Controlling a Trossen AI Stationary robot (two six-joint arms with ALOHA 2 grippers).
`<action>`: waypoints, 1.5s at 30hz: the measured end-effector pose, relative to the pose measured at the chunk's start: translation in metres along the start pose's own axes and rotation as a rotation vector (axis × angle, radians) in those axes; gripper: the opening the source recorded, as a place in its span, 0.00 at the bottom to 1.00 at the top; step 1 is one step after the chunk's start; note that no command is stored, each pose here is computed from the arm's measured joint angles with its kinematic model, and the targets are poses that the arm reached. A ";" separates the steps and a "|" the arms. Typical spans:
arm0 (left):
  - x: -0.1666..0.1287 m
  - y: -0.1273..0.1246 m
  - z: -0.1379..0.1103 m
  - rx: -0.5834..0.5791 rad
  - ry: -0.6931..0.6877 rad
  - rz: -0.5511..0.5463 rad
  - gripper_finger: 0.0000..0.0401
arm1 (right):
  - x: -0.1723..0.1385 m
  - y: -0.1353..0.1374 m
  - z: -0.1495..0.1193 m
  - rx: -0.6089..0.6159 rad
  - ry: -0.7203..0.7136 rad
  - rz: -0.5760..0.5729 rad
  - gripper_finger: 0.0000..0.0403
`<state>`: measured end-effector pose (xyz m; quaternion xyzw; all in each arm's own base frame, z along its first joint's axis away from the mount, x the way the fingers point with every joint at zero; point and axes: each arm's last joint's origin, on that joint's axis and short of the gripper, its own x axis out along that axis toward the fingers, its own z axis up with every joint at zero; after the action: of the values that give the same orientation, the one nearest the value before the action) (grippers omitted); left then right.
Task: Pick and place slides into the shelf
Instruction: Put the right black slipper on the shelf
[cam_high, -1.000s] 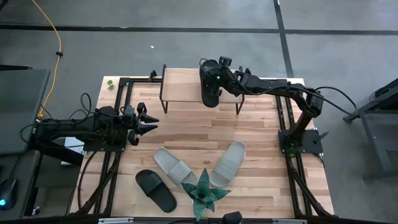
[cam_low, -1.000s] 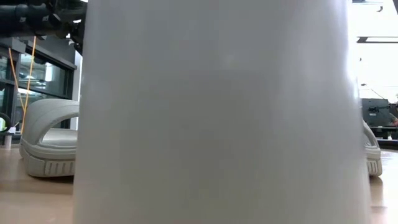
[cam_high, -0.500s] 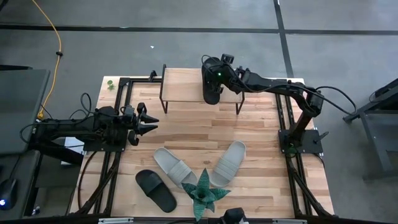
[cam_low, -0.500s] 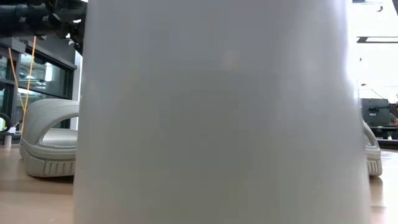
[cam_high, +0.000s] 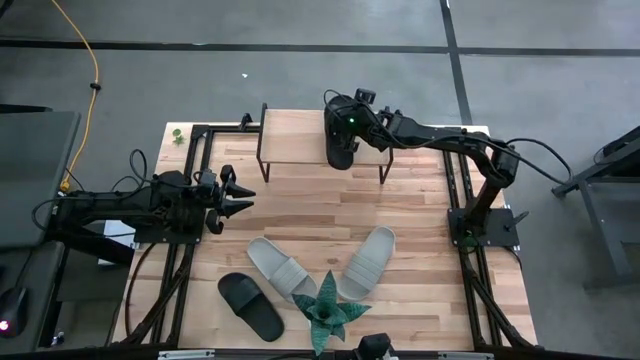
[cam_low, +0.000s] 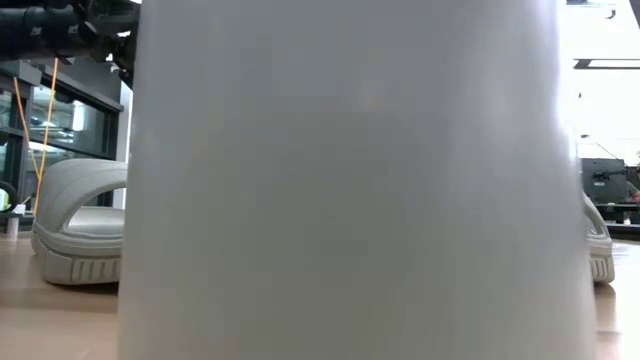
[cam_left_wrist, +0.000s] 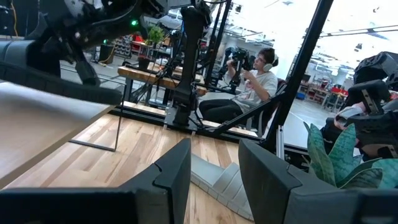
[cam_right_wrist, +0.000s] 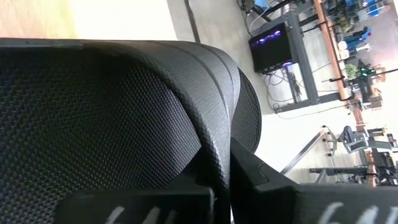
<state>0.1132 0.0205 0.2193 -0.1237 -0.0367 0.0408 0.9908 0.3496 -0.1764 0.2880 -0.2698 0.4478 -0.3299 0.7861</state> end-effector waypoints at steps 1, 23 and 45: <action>0.000 0.000 0.000 0.000 0.000 0.000 0.31 | 0.003 0.003 -0.001 -0.008 0.010 0.005 0.00; 0.000 0.000 0.000 0.000 0.000 0.000 0.31 | 0.016 0.010 0.000 -0.009 0.019 0.009 0.04; 0.000 0.000 0.000 0.000 0.004 0.001 0.31 | 0.014 0.015 0.002 0.008 0.001 0.034 0.46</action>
<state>0.1133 0.0205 0.2190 -0.1240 -0.0349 0.0409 0.9908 0.3610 -0.1774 0.2703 -0.2586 0.4516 -0.3184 0.7924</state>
